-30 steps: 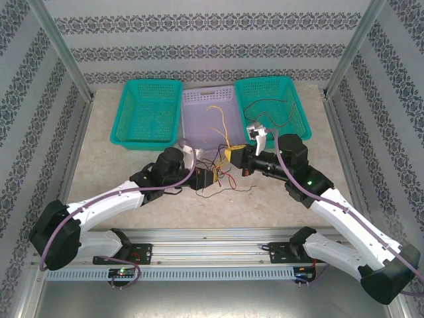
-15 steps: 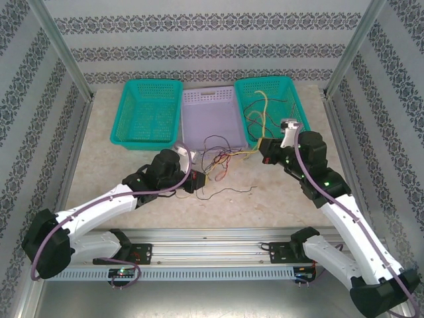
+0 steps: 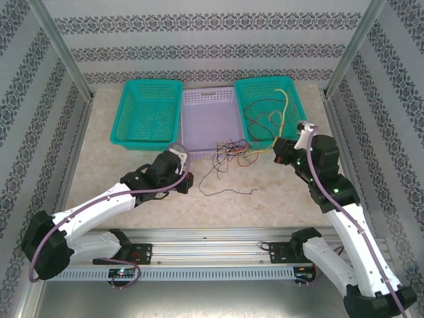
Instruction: Untangle the cables
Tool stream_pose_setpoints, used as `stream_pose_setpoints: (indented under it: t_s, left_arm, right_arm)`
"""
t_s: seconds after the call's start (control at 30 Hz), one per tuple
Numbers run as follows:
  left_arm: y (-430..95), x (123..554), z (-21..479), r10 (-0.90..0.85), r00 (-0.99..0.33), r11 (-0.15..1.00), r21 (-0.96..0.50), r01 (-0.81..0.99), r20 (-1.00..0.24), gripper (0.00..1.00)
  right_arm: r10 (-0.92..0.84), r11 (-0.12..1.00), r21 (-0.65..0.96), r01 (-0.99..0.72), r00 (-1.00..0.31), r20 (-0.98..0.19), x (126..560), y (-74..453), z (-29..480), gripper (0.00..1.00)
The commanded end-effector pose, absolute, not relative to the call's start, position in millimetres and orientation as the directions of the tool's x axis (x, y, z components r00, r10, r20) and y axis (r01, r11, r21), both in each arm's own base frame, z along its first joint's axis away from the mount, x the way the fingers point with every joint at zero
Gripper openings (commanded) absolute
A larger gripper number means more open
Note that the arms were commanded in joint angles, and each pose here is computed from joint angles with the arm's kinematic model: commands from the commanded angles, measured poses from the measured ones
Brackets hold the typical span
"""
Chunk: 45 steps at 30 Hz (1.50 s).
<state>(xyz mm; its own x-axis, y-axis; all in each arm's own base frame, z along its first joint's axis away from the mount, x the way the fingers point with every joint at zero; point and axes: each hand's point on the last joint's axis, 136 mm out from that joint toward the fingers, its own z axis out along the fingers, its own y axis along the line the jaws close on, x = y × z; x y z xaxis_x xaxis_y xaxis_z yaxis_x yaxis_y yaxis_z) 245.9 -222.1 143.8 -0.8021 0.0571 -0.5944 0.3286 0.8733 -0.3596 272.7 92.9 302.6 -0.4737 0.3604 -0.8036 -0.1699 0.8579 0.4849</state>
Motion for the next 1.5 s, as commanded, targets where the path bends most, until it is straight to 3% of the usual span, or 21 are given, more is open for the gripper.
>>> stream_pose_setpoints:
  t_s: [0.0,0.27,0.7,0.93,1.3,1.47]
  left_arm:
    - [-198.9,251.1,150.8,0.056,-0.788,0.928,-0.258,0.267,-0.613,0.00]
    - [-173.5,261.3,132.3,0.050,-0.820,0.978,-0.140,0.156,-0.570,0.00]
    - [-170.0,280.8,109.4,0.018,-0.843,0.990,-0.110,0.091,-0.537,0.00]
    - [-183.5,290.1,92.7,0.014,-0.859,0.987,-0.131,0.094,-0.512,0.00]
    - [-226.9,301.9,57.7,-0.056,-0.900,0.952,-0.294,0.081,-0.432,0.00]
    - [-233.1,314.0,39.9,-0.062,-0.908,0.961,-0.272,0.059,-0.414,0.00]
  right_arm:
    - [0.421,0.858,0.498,-0.126,-0.381,-0.823,264.6,73.6,327.6,0.00]
    - [0.460,0.811,0.549,-0.203,-0.360,-0.812,242.9,79.6,357.3,0.00]
    - [0.513,0.759,0.568,-0.317,-0.245,-0.823,197.7,76.8,433.6,0.00]
    - [0.525,0.711,0.582,-0.393,-0.254,-0.813,189.0,87.8,448.2,0.00]
    - [0.476,0.605,0.614,-0.507,-0.388,-0.789,204.7,124.3,409.8,0.00]
    - [0.455,0.589,0.616,-0.523,-0.415,-0.788,221.9,133.9,394.1,0.00]
